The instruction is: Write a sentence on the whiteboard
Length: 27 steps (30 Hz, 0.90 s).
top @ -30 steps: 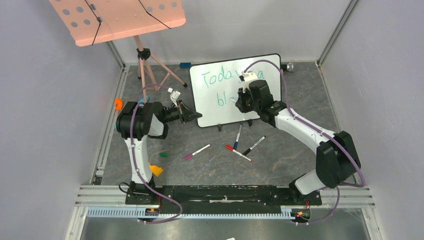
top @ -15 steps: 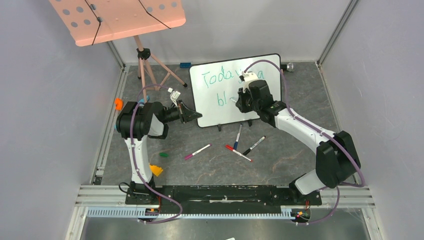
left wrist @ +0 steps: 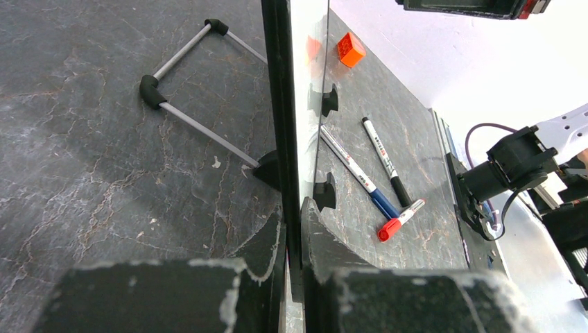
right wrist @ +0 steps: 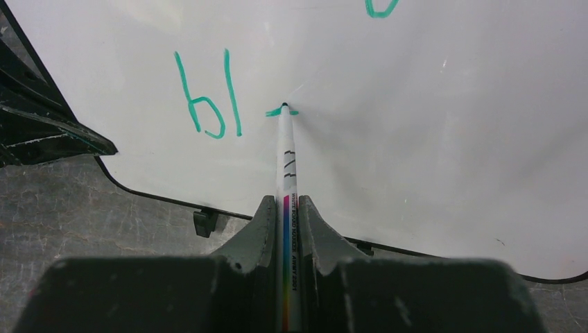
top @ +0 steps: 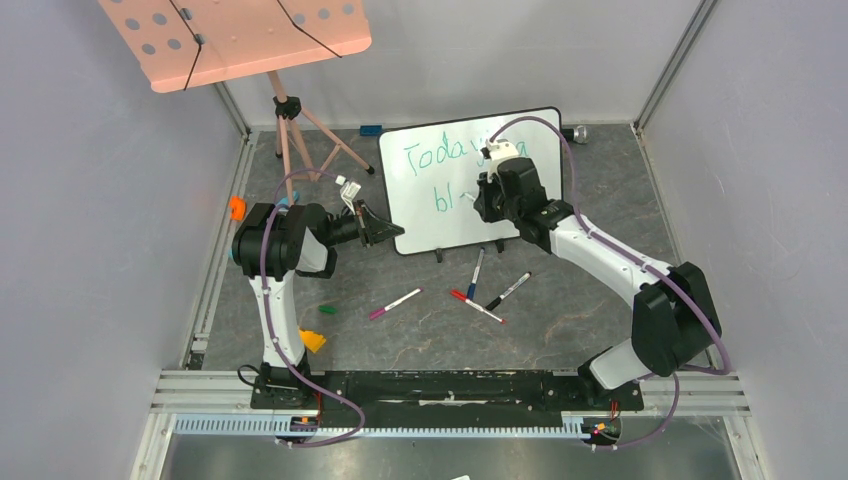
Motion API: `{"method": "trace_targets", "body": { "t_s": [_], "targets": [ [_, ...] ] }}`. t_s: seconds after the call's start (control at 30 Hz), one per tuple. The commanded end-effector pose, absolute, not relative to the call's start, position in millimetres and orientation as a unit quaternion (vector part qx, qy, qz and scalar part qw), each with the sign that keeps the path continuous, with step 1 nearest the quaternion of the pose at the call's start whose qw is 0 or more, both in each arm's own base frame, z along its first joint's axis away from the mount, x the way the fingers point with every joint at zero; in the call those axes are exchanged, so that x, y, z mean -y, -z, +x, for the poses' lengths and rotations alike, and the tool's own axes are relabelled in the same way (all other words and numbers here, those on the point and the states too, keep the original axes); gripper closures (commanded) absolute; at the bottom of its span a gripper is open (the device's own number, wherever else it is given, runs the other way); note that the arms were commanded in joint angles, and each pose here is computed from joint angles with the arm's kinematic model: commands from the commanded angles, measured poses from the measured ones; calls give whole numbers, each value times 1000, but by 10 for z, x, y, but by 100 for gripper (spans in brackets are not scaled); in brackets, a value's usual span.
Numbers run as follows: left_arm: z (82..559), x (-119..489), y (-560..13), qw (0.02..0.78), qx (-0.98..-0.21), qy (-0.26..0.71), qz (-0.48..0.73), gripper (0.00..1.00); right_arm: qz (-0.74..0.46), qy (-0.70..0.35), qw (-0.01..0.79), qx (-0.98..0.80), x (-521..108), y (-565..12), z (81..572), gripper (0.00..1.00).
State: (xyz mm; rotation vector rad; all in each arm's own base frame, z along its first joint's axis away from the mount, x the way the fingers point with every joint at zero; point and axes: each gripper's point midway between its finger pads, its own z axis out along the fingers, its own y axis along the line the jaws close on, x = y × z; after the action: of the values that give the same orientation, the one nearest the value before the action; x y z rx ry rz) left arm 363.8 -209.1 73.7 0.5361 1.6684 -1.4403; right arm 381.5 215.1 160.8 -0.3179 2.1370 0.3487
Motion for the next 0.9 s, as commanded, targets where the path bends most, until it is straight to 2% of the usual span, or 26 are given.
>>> {"method": "trace_targets", "body": {
  "t_s": [0.0, 0.4, 0.87],
  "targets": [
    [3698, 2101, -811, 463, -640, 559, 253, 98, -103, -125, 500, -850, -2097, -1905, 4031, 100],
    [3699, 2102, -809, 463, -640, 559, 253, 98, -142, -172, 480, -848, -2329, -1858, 3999, 100],
    [3694, 2103, -808, 463, -640, 559, 253, 98, -156, -166, 445, -866, -2233, -1582, 3755, 100]
  ]
}}
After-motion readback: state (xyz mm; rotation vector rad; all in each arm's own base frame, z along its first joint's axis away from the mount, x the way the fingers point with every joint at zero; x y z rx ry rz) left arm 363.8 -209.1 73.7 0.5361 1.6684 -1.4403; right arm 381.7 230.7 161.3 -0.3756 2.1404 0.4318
